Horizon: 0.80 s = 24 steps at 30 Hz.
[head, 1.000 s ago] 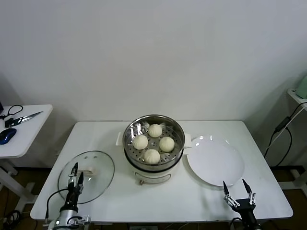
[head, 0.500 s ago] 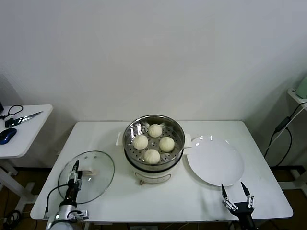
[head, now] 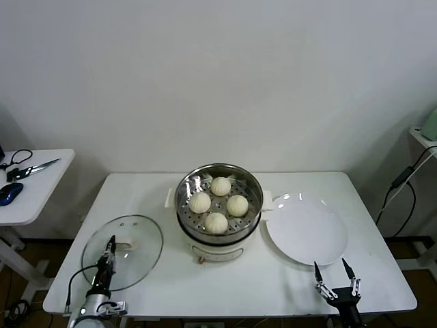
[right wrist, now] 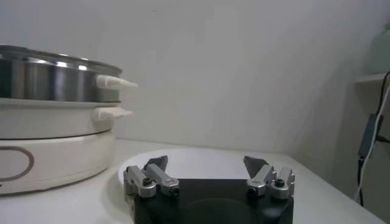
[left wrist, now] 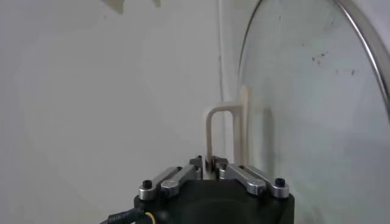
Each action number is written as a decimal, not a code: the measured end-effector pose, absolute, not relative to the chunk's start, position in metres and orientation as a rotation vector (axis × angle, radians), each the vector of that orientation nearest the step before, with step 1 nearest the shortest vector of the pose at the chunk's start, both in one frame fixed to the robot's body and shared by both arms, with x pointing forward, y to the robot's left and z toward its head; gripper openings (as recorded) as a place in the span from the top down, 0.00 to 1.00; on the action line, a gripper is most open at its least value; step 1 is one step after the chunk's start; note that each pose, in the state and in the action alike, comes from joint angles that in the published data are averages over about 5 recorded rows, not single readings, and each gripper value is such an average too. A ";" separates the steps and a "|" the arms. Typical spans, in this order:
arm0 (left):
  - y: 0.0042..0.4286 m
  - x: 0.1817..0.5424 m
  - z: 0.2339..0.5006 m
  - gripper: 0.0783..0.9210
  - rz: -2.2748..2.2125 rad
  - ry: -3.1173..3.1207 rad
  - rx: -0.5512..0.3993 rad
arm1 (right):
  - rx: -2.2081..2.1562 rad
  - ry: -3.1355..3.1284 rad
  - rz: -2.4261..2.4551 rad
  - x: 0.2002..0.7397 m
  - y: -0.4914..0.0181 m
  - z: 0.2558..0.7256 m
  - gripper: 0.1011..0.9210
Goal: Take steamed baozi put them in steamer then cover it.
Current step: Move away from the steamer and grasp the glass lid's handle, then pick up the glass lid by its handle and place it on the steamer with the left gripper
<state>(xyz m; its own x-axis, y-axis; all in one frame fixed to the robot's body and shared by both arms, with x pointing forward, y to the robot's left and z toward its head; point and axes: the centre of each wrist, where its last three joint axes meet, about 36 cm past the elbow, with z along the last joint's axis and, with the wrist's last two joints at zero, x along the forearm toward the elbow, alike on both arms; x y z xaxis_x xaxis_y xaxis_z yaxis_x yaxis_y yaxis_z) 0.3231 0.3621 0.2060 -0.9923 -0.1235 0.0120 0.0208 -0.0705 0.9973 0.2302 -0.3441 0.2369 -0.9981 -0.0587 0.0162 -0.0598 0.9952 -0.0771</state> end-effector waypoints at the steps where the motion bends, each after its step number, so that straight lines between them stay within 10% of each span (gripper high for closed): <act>1: 0.362 0.323 0.206 0.90 -2.221 -2.076 0.120 | 0.093 -3.125 0.122 0.230 -0.344 0.237 0.12; 12: 0.363 0.326 0.233 0.93 -2.168 -2.144 0.210 | 0.078 -3.129 0.130 0.232 -0.346 0.239 0.12; 24: 0.375 0.349 0.346 0.93 -2.114 -2.219 0.360 | 0.079 -3.124 0.129 0.233 -0.350 0.242 0.12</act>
<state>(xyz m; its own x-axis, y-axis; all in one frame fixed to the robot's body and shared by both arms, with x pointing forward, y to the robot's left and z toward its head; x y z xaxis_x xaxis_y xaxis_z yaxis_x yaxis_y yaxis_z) 0.3493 0.3751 0.3458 -0.9712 -0.2061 -0.1194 -0.1293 0.0350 0.9910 0.2325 -0.3503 0.2415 -0.9986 -0.0498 0.0158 -0.0509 0.9954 -0.0817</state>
